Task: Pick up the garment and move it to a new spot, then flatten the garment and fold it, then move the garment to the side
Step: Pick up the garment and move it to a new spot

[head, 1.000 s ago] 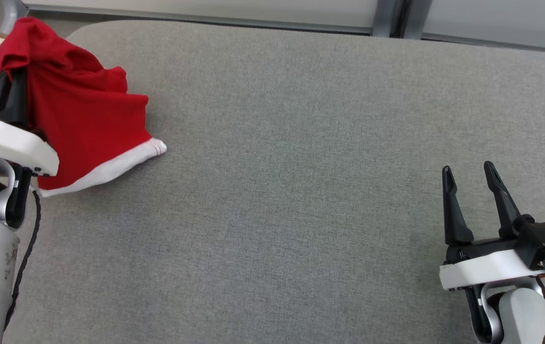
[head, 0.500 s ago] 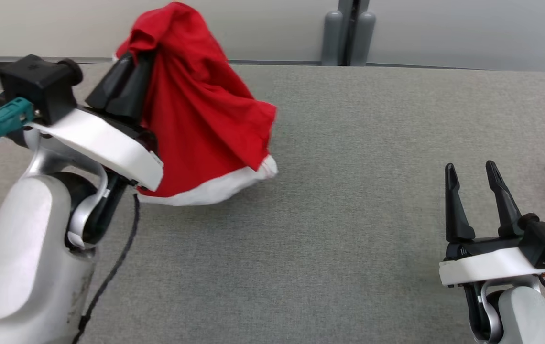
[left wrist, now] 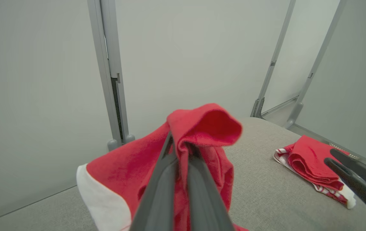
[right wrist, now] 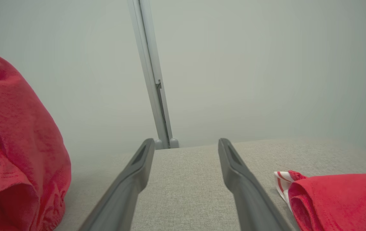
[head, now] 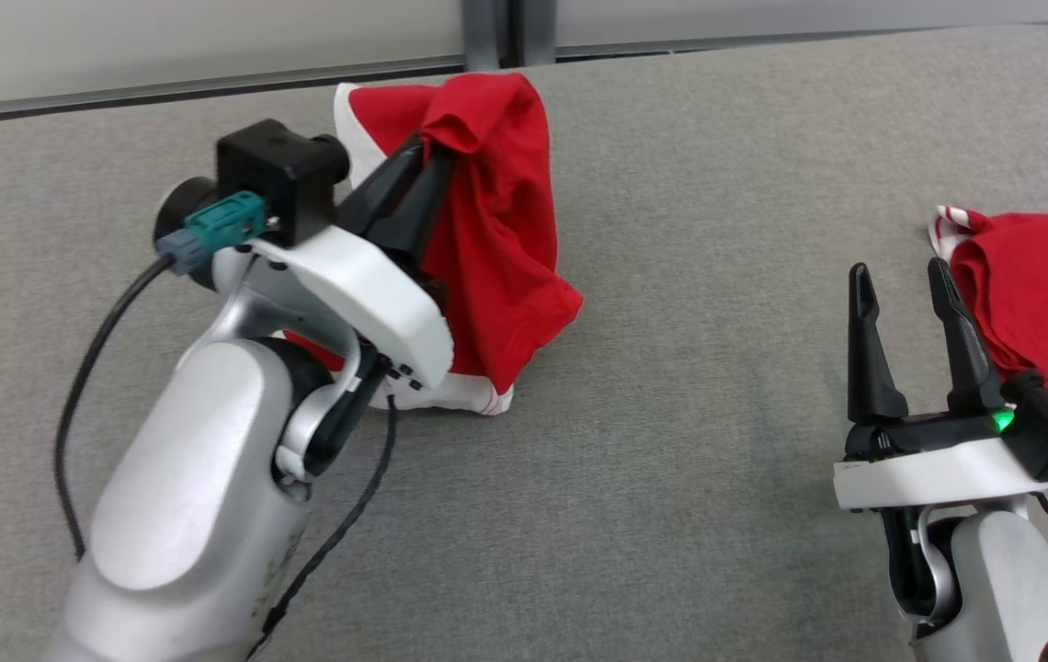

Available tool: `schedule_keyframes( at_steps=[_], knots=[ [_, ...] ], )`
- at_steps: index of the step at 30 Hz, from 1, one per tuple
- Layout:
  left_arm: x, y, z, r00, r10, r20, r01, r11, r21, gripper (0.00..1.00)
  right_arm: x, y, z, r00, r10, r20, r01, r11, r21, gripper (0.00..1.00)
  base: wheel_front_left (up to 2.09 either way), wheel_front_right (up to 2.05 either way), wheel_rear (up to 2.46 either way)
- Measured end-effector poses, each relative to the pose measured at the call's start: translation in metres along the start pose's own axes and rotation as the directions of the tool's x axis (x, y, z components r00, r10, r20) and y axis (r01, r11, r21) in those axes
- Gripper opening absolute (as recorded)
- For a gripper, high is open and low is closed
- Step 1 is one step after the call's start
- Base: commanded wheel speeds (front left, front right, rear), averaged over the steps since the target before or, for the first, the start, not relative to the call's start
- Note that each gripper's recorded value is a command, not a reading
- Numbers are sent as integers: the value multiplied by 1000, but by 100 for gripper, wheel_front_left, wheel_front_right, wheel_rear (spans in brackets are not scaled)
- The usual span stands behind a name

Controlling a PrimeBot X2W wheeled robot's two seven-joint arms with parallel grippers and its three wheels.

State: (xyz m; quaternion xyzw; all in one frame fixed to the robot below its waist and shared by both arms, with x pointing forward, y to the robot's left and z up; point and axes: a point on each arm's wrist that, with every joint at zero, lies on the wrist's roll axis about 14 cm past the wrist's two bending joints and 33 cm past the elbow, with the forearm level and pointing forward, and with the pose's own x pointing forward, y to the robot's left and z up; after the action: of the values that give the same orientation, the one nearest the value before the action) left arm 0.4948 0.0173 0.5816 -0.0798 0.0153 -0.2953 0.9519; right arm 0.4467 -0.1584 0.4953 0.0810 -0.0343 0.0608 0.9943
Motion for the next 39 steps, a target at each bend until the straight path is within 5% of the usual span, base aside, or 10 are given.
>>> schedule_keyframes(
  at_steps=[10,11,12,20,28,35,39],
  knots=[
    [59,-62,-71,985,-148,-90,141,986,-86,0,-15,-39,-7,994,-109,-31,108,994,-17,100,0,0,0],
    [59,-68,-85,978,-165,-128,154,984,-88,65,-16,-41,-8,993,-114,-35,113,993,-18,100,0,0,0],
    [58,-74,-98,970,-183,-162,171,981,-89,100,-17,-42,-9,992,-117,-39,116,993,-19,100,0,0,0],
    [53,-60,-83,990,-132,-49,127,986,-107,100,-14,-30,-15,995,-82,-54,80,996,-27,100,0,0,0],
    [23,15,-1,974,86,211,-87,996,-7,100,-3,0,-15,999,5,-44,-6,999,-32,100,0,0,0],
    [-65,88,-10,932,300,201,-325,941,100,100,4,34,-14,995,97,-38,-99,994,-43,100,0,0,0],
    [-105,102,-29,911,383,157,-400,911,102,100,4,49,-16,990,137,-44,-139,989,-48,100,0,0,0]
  ],
)
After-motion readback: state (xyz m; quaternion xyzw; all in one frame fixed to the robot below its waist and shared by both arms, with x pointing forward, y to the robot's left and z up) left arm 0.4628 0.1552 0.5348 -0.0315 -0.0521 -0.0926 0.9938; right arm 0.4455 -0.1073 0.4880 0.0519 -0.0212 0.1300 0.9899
